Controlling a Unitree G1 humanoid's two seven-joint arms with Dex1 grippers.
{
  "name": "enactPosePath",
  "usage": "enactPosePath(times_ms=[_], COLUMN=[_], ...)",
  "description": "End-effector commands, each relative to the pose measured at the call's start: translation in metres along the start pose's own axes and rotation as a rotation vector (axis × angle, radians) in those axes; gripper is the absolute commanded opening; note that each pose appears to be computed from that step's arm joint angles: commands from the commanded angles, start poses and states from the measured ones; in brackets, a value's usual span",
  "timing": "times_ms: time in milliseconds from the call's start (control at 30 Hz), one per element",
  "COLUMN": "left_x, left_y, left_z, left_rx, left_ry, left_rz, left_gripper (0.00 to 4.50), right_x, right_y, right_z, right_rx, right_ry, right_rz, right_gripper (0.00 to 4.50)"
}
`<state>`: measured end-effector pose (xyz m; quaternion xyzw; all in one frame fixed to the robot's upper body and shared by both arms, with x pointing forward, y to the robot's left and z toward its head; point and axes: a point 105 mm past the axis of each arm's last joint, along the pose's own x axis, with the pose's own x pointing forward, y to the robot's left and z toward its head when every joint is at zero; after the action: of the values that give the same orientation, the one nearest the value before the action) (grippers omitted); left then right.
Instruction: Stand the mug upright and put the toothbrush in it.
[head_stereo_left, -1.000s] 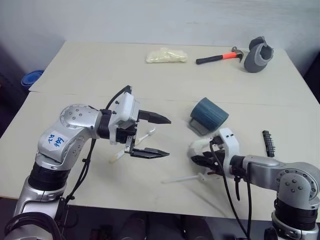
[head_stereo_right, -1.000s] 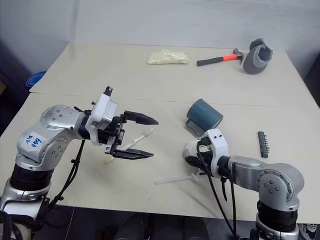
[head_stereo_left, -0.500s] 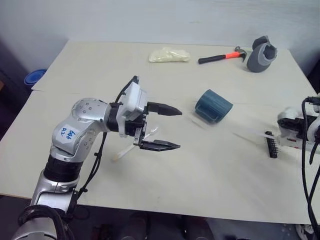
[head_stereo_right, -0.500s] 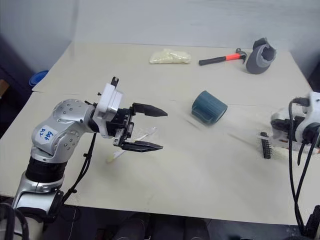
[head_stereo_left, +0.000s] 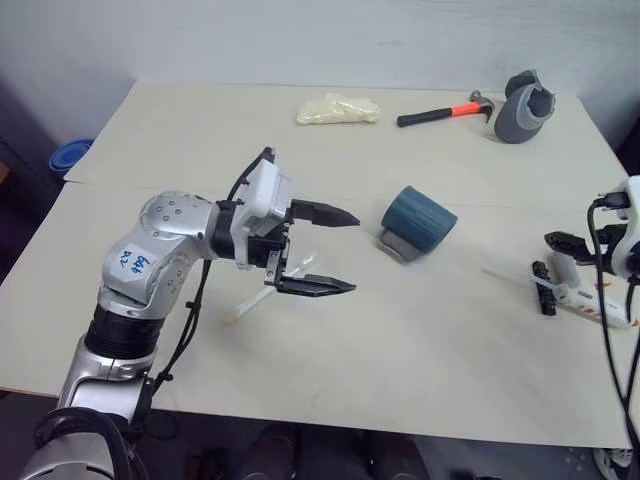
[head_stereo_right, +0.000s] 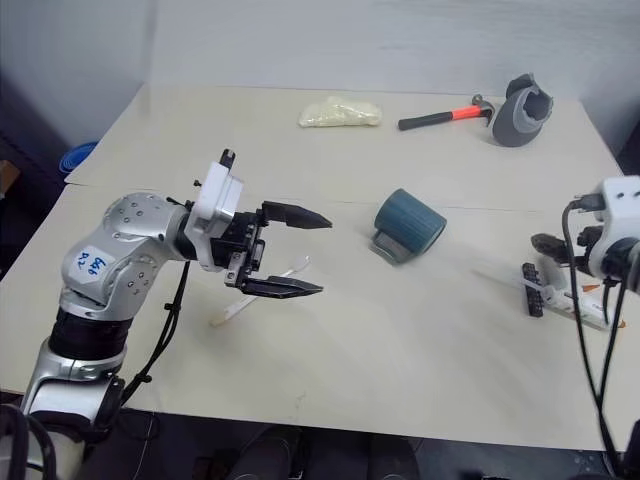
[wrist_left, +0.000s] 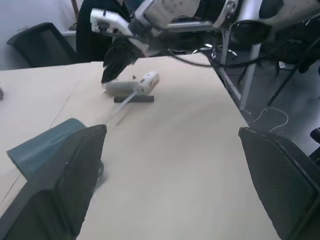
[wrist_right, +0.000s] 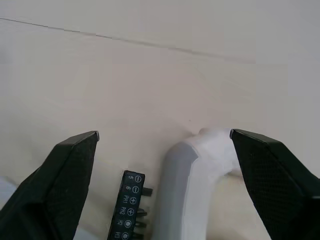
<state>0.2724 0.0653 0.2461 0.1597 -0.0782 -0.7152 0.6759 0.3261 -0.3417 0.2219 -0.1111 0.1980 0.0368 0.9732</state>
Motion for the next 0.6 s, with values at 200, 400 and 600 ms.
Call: enactPosePath(times_ms=[200, 400, 600], left_x=[-0.035, -0.053, -0.053], left_y=[-0.005, -0.006, -0.011], left_z=[-0.003, -0.005, -0.003], left_rx=[-0.003, -0.004, 0.001], left_ry=[0.071, 0.120, 0.128], left_rz=[0.113, 0.200, 0.223], left_gripper=[4.50, 4.50, 4.50], right_x=[-0.023, 0.021, 0.041], right_y=[0.188, 0.226, 0.230], right_z=[0.044, 0.029, 0.022], right_rx=[-0.329, -0.412, -0.500], right_ry=[-0.157, -0.096, -0.083], right_rz=[0.678, 0.593, 0.566], right_gripper=[4.06, 3.25, 3.25])
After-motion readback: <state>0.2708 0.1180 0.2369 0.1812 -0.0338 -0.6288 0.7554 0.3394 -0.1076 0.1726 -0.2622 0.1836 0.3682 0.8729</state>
